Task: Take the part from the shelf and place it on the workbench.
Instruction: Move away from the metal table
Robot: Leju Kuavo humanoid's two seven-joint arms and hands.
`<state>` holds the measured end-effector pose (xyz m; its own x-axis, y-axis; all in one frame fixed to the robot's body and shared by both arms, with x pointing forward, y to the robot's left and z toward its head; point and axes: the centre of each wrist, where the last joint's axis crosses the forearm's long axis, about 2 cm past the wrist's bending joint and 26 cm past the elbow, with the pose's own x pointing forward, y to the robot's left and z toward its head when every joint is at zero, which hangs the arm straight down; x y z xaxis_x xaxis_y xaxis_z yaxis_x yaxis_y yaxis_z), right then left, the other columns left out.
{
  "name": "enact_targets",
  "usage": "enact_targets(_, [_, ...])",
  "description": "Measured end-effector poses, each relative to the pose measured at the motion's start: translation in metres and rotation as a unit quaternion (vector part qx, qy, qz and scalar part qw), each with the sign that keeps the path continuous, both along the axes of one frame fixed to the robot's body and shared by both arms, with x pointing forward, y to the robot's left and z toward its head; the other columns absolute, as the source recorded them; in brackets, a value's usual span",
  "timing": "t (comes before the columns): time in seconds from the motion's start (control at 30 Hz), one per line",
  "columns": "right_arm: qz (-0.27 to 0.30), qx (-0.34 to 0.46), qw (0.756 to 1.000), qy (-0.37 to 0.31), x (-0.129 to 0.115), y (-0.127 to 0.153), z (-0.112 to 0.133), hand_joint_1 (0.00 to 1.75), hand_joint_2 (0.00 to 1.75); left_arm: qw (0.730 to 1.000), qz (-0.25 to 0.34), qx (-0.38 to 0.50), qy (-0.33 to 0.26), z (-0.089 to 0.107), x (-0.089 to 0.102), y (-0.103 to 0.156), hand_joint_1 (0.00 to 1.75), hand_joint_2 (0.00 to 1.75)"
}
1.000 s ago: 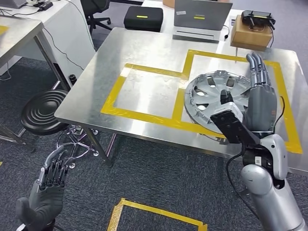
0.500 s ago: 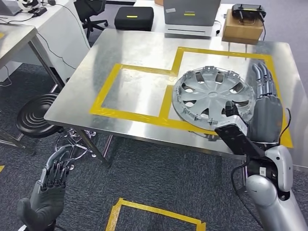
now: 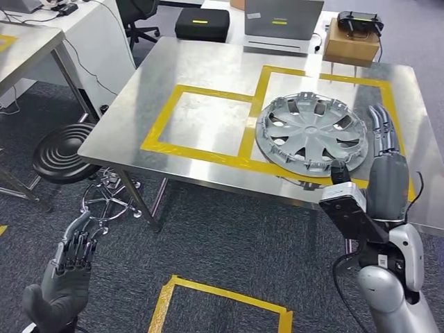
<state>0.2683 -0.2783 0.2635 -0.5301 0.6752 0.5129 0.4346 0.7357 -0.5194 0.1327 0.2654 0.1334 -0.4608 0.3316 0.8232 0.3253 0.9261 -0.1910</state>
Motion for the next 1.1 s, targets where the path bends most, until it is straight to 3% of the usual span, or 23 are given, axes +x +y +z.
enact_targets(0.7, [0.039,-0.005,0.999,-0.002,-0.028,-0.003,-0.018,0.00,0.00,1.000,0.004,0.002,0.009,-0.003,-0.005,0.001,0.00,0.00])
enact_targets(0.83, [0.049,-0.008,0.999,-0.003,-0.035,-0.002,-0.021,0.00,1.75,1.000,0.005,0.005,0.008,-0.002,-0.005,0.001,0.00,0.00])
enact_targets(1.1, [0.045,-0.034,0.998,0.017,-0.054,0.000,-0.038,0.00,1.75,1.000,0.004,0.010,0.023,-0.003,-0.006,0.001,0.00,0.00])
